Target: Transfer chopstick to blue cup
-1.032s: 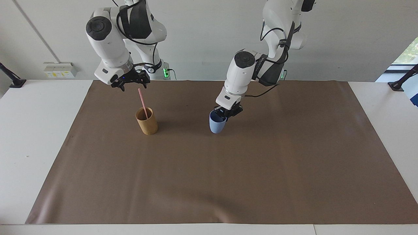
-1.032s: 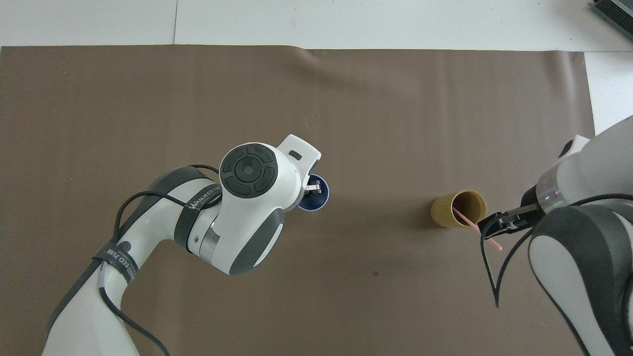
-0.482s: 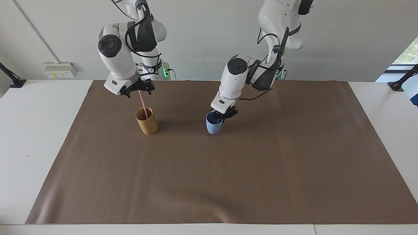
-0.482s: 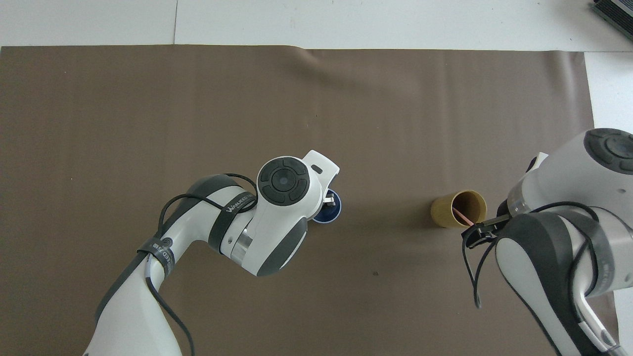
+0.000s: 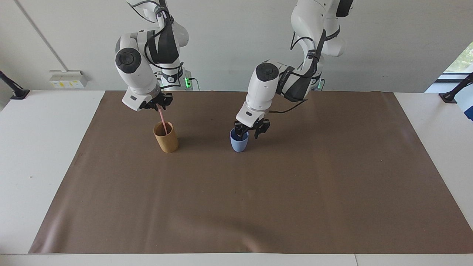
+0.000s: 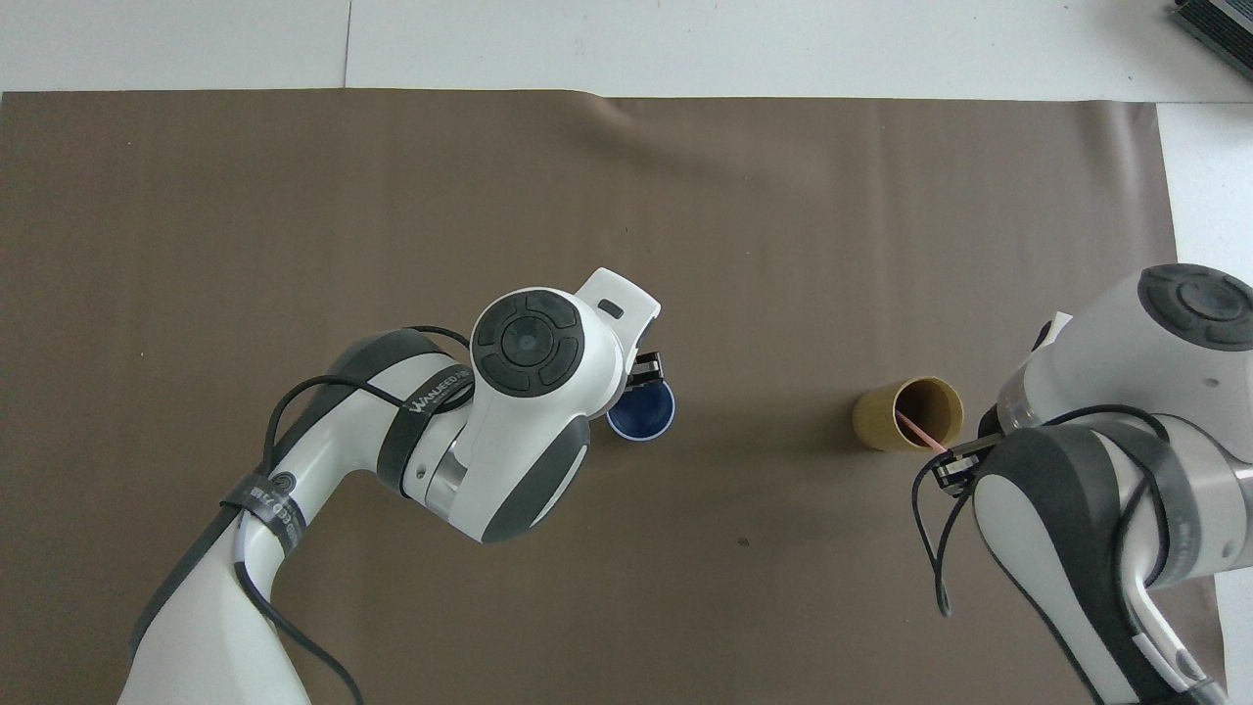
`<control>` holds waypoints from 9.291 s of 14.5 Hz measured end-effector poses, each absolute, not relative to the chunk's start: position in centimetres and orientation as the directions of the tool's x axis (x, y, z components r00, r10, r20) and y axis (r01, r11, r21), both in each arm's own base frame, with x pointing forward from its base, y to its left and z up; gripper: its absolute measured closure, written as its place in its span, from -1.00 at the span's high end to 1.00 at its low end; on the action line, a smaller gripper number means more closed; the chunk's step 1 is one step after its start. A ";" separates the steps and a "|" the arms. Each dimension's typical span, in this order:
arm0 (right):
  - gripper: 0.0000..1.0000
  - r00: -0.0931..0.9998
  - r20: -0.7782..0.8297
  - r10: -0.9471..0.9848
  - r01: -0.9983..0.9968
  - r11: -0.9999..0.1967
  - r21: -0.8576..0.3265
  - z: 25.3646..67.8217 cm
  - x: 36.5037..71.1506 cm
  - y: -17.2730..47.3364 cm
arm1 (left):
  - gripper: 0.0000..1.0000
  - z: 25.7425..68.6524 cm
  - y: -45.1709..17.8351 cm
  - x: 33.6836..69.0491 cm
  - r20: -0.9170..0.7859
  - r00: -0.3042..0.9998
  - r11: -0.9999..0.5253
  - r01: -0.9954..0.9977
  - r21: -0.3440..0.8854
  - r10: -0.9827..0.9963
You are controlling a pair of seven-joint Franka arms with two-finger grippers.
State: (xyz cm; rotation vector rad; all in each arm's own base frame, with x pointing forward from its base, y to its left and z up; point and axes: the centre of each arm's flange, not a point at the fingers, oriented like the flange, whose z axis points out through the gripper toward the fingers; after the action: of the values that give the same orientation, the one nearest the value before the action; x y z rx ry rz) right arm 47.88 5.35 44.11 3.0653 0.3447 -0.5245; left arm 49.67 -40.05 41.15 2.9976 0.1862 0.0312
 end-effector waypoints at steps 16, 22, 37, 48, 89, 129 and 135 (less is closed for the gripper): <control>-0.83 0.908 -0.374 0.191 0.193 -0.981 -0.031 58.0 46.6 4.1 | 1.00 67.2 -5.1 52.9 0.077 0.978 -0.980 -0.197 0.026 -0.194; -0.83 0.913 -0.357 0.198 0.192 -0.980 -0.053 63.4 45.5 4.3 | 1.00 67.6 -5.2 52.6 0.010 0.976 -0.976 -0.217 0.016 -0.217; -0.83 0.963 -0.269 -0.024 -0.055 -0.992 -0.109 60.2 46.2 26.6 | 1.00 67.5 -5.3 52.4 -0.005 0.987 -0.986 -0.163 0.022 -0.163; -0.83 0.931 -0.353 -0.099 -0.157 -0.978 -0.141 54.3 47.9 34.7 | 1.00 67.4 -5.4 52.3 -0.017 0.986 -0.986 -0.163 0.023 -0.164; 1.00 0.999 0.001 -0.047 -0.047 -0.999 0.011 56.4 54.4 23.3 | 1.00 67.3 -5.7 52.2 -0.023 0.985 -0.985 -0.169 0.023 -0.170; 1.00 0.990 -0.002 -0.139 -0.139 -0.990 0.017 65.3 50.7 -1.1 | 1.00 67.3 -5.5 52.2 -0.023 0.979 -0.980 -0.200 0.023 -0.200; 1.00 0.990 -0.001 -0.139 -0.139 -0.990 0.017 65.3 50.7 -1.1 | 1.00 67.3 -5.5 52.2 -0.023 0.979 -0.980 -0.200 0.023 -0.200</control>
State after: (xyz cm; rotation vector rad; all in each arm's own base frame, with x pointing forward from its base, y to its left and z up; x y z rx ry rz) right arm 50.72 -1.11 65.31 3.1174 -0.2183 -0.0039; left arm 52.19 -5.47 67.32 3.1053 -0.3136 -0.0388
